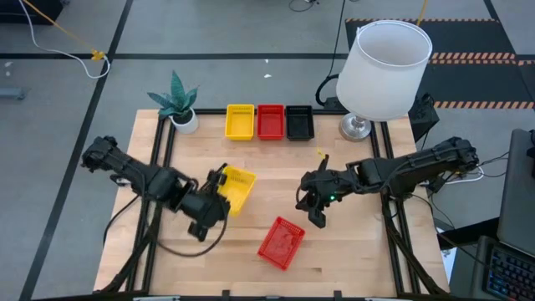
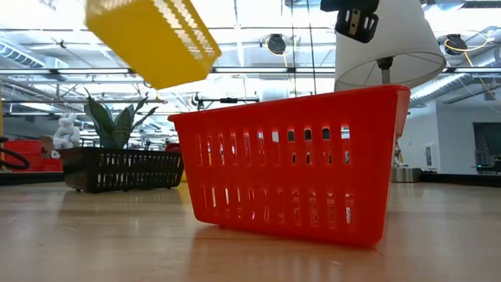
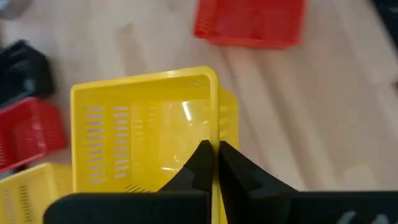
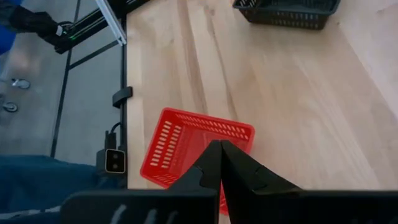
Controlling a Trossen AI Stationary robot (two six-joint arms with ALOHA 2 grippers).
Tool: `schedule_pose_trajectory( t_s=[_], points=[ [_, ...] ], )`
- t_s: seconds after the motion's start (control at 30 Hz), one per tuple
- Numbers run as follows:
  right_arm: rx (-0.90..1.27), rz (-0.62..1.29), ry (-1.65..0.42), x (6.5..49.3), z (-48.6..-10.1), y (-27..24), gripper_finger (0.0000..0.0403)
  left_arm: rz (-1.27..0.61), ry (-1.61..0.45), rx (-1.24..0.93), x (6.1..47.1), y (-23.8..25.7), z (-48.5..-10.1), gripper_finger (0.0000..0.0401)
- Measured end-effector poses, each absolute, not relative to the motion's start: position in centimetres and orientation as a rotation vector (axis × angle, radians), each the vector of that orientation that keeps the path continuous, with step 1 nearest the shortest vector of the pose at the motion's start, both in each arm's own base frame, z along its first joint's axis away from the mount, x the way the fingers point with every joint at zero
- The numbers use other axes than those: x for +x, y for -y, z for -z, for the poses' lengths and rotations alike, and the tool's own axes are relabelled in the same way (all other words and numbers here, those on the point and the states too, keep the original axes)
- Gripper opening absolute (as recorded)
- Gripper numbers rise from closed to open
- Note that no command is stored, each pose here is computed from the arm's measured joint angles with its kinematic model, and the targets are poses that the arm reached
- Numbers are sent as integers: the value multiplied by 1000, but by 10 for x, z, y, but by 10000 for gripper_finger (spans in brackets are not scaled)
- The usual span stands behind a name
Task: Stack baskets by color
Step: Stack the bottom yellow basket on the top yellow basket
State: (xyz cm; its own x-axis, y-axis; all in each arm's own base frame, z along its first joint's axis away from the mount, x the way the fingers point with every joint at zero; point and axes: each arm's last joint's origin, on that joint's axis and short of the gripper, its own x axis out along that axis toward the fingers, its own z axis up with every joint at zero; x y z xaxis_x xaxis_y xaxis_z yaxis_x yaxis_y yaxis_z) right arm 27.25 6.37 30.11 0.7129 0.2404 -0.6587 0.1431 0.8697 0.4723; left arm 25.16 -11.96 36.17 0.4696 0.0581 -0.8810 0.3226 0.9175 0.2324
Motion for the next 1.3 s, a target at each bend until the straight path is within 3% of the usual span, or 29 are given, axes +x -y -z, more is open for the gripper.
schedule_pose_trajectory(
  t_s=[0.6,0.93,1.3],
  points=[
    [546,28,-633,254,-329,-40,0,-115,-1208,487,276,-10,-363,13],
    [497,132,-493,224,-355,-18,0,-229,-1127,502,282,-64,-370,7],
    [507,166,-476,220,-357,-10,0,-296,-1103,465,274,-115,-371,6]
  ],
)
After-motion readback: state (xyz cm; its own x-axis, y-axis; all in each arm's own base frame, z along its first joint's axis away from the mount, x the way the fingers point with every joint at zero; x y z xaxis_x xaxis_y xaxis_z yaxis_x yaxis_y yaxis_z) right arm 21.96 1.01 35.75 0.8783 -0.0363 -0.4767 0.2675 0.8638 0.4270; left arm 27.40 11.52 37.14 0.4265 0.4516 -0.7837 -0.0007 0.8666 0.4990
